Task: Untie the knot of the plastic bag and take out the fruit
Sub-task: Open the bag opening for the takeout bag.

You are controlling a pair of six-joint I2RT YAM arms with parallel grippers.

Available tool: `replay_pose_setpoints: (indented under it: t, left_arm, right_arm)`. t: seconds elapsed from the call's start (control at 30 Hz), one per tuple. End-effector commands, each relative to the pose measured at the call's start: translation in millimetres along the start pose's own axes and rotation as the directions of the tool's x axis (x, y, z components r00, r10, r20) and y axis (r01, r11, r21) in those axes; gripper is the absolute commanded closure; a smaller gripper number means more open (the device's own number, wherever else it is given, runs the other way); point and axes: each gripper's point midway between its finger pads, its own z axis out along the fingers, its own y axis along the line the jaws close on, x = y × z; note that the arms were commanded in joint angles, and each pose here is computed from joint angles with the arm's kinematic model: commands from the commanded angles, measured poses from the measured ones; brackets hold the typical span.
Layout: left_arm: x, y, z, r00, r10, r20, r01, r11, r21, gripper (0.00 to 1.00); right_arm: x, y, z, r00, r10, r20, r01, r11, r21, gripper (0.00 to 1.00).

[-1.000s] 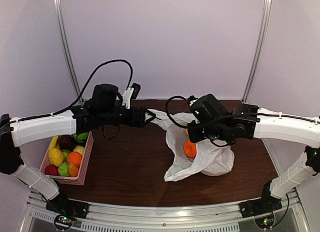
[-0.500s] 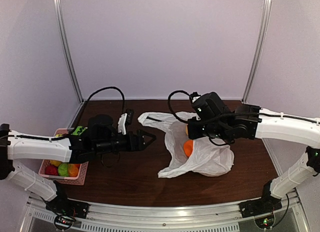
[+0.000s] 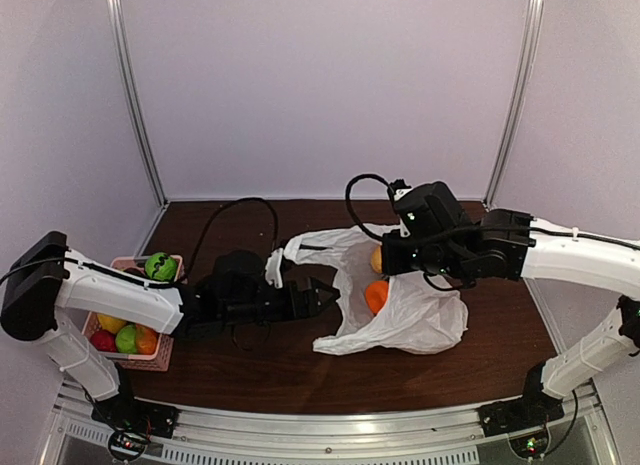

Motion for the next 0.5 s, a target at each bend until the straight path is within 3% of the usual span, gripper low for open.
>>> replay_pose_setpoints:
  t: [0.0,0.2,0.47]
  left_arm:
    - [-21.4,-23.1,-10.4,0.991,0.054,0.125,-0.053,0.999,-0.007,0.05]
    - [-17.7,-4.7,-30.8,0.991,0.014,0.137,-0.004,0.998,-0.068,0.02]
    - [-3.7,-17.7,0.3,0.997,-0.056,0.056,0.056,0.998,0.012,0.03]
  right_arm:
    - [-7.9,-7.0,-3.8,0.999,0.031,0.034,-0.031,0.999,0.010,1.00]
    - [-20.9,-7.2,-10.3,0.994,0.079,0.078,-0.078,0.997,-0.019,1.00]
    - [-33.7,-5.3,-20.9,0.985,0.126,0.119,-0.119,0.991,-0.066,1.00]
